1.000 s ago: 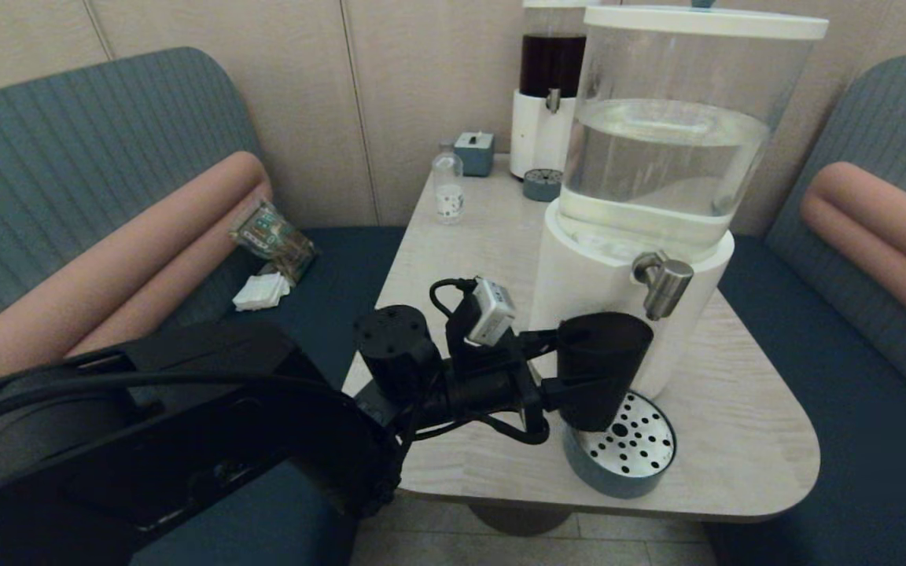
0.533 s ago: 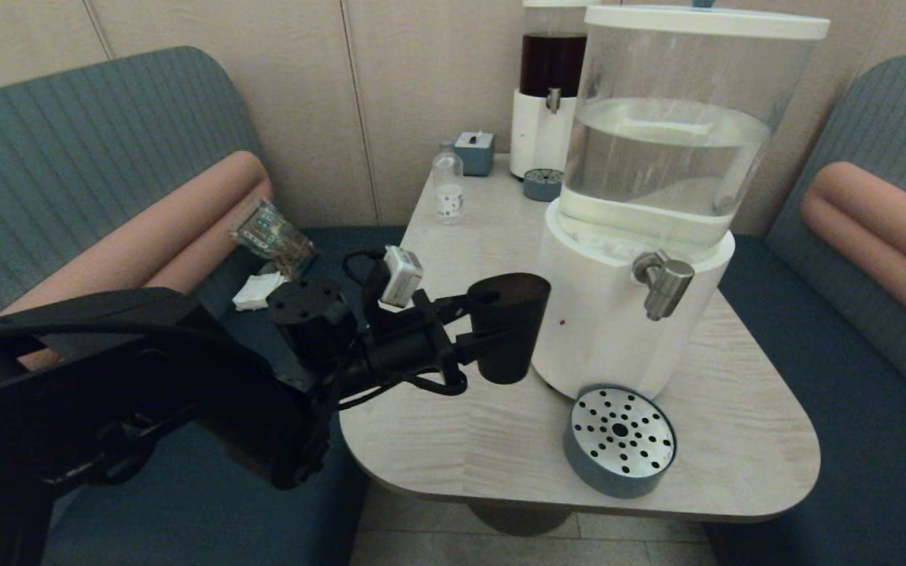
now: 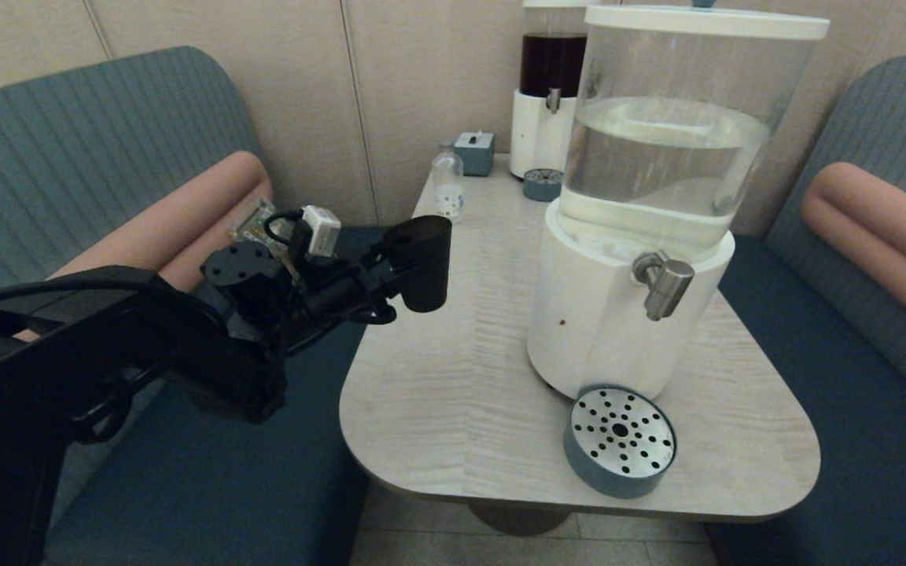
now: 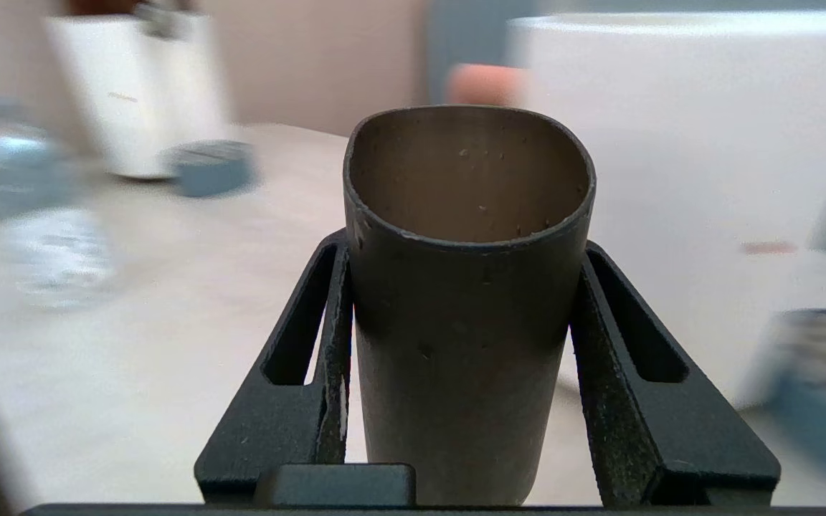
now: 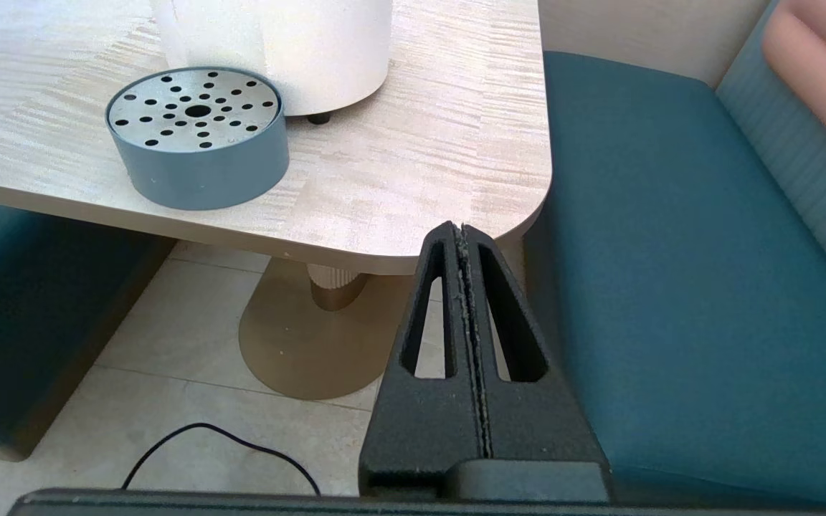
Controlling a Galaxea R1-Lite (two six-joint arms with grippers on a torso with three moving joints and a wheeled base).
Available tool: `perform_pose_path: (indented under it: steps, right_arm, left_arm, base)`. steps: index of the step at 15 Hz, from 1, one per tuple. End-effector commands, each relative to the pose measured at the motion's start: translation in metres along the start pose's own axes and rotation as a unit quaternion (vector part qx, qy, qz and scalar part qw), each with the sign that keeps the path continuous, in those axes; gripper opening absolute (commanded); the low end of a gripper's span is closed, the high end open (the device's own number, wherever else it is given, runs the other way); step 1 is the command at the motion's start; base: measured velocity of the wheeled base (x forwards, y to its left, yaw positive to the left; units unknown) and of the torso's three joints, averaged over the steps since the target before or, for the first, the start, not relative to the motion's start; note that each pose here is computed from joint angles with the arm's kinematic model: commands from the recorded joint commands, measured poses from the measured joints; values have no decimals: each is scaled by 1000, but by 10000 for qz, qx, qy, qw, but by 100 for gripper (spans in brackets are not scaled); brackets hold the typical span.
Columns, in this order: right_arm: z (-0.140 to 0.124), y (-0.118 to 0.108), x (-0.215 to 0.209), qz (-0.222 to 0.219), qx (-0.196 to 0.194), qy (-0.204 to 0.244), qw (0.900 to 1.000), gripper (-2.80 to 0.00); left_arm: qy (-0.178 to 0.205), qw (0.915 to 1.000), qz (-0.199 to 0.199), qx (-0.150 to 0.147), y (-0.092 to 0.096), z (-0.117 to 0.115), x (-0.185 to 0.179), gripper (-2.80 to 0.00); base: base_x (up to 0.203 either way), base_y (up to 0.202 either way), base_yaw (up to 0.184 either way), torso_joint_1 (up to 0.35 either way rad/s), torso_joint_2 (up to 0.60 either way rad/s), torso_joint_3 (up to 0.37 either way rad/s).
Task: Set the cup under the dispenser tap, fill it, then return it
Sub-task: Place the cup next to the water dispenser
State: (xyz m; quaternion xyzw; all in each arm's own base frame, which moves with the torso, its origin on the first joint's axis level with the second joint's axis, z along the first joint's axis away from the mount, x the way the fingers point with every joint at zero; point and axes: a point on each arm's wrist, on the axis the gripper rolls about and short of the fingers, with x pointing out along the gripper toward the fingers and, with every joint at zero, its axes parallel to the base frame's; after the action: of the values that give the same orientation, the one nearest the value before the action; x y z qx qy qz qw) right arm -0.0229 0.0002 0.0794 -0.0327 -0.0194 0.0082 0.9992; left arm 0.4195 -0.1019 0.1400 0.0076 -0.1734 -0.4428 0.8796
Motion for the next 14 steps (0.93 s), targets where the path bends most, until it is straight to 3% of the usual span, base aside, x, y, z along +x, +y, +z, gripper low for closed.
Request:
perform_pose_path:
  steps: [1, 3, 7, 14]
  right_arm:
    - [-4, 0, 1, 8, -3, 61, 10000, -280]
    - [-4, 0, 1, 8, -3, 61, 10000, -280]
    - [-4, 0, 1, 8, -3, 61, 10000, -280]
    - [-4, 0, 1, 8, -3, 61, 10000, -280]
  left_arm:
    - [49, 9999, 152, 63, 24, -35, -1, -280]
    - [3, 9994, 300, 170, 42, -60, 0, -280]
    - [57, 9987, 480, 147, 55, -103, -3, -280]
    - [157, 9984, 545, 36, 53, -117, -6, -280]
  base:
    - [0, 0, 0, 0, 0, 0]
    - [0, 0, 0, 0, 0, 0]
    - [0, 0, 0, 0, 0, 0]
    - [0, 0, 0, 0, 0, 0]
